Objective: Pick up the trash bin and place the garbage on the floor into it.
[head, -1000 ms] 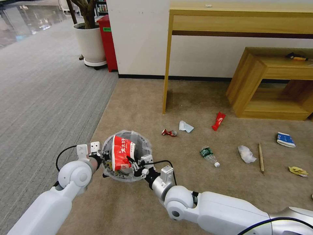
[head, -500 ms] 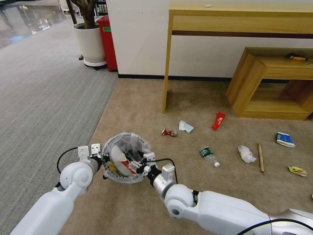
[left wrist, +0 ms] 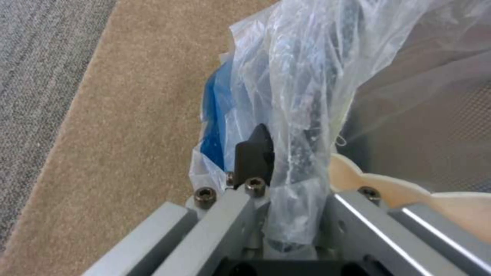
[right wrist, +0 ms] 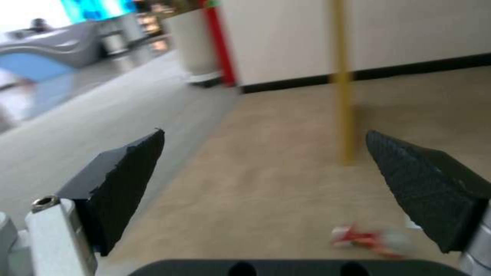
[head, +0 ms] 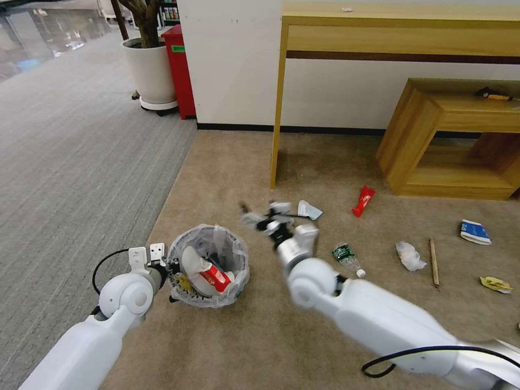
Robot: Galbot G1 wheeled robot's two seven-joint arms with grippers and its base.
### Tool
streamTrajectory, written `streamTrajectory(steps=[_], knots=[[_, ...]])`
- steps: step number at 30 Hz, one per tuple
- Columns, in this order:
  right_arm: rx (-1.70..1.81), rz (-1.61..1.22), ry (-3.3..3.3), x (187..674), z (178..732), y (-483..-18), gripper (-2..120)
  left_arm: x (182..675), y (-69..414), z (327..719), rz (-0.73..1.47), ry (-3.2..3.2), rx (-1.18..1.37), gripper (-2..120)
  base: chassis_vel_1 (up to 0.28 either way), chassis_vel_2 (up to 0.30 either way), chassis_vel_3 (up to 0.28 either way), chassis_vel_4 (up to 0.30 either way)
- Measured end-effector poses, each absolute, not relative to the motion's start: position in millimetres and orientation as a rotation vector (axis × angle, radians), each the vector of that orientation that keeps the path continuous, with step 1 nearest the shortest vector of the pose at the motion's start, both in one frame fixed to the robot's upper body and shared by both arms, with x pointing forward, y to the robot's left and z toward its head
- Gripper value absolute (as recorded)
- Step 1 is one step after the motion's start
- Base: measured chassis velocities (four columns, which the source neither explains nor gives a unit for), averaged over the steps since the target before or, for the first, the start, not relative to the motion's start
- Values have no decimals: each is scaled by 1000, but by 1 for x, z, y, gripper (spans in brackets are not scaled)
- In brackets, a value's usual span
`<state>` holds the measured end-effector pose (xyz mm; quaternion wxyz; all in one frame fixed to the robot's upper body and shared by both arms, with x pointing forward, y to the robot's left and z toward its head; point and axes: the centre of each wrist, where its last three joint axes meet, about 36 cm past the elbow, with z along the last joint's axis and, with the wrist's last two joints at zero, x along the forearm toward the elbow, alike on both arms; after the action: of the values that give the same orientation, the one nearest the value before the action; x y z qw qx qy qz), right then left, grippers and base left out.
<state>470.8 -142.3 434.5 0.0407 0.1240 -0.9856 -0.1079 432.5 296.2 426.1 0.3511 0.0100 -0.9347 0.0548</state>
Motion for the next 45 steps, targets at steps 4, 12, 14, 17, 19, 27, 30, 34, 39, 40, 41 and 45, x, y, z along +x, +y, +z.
streamTrajectory(steps=[4,12,14,17,19,27,30,34,39,40,41,45], knots=[[174,-273,-3025,472,423,-190,100,434,296,428,143,-2425,26,0,0,0,0,0],[-150,-69,-2945,448,359,-266,100,436,292,429,153,-2429,13,0,0,0,0,0],[-232,2,-2912,442,337,-285,100,435,290,431,160,-2434,6,0,0,0,0,0],[-276,47,-2877,436,320,-298,100,434,290,432,163,-2437,3,0,0,0,0,0],[-301,74,-2854,434,307,-305,100,433,290,432,165,-2438,3,0,0,0,0,0],[-350,134,-2731,435,250,-316,100,425,290,433,170,-2444,-4,0,0,0,0,0],[-376,140,-2651,438,226,-320,100,420,289,435,169,-2449,-14,0,0,0,0,0],[-400,167,-2593,439,206,-324,100,416,288,436,167,-2449,-18,0,0,0,0,0],[-414,208,-2562,438,190,-333,100,411,285,436,170,-2450,-24,0,0,0,0,0],[-414,208,-2562,438,190,-333,100,411,285,436,170,-2450,-24,0,0,0,0,0],[-420,216,-2558,438,188,-336,100,410,284,436,172,-2451,-27,0,0,0,0,0],[-424,237,-2549,442,183,-343,100,408,280,438,178,-2455,-35,0,0,0,0,0]])
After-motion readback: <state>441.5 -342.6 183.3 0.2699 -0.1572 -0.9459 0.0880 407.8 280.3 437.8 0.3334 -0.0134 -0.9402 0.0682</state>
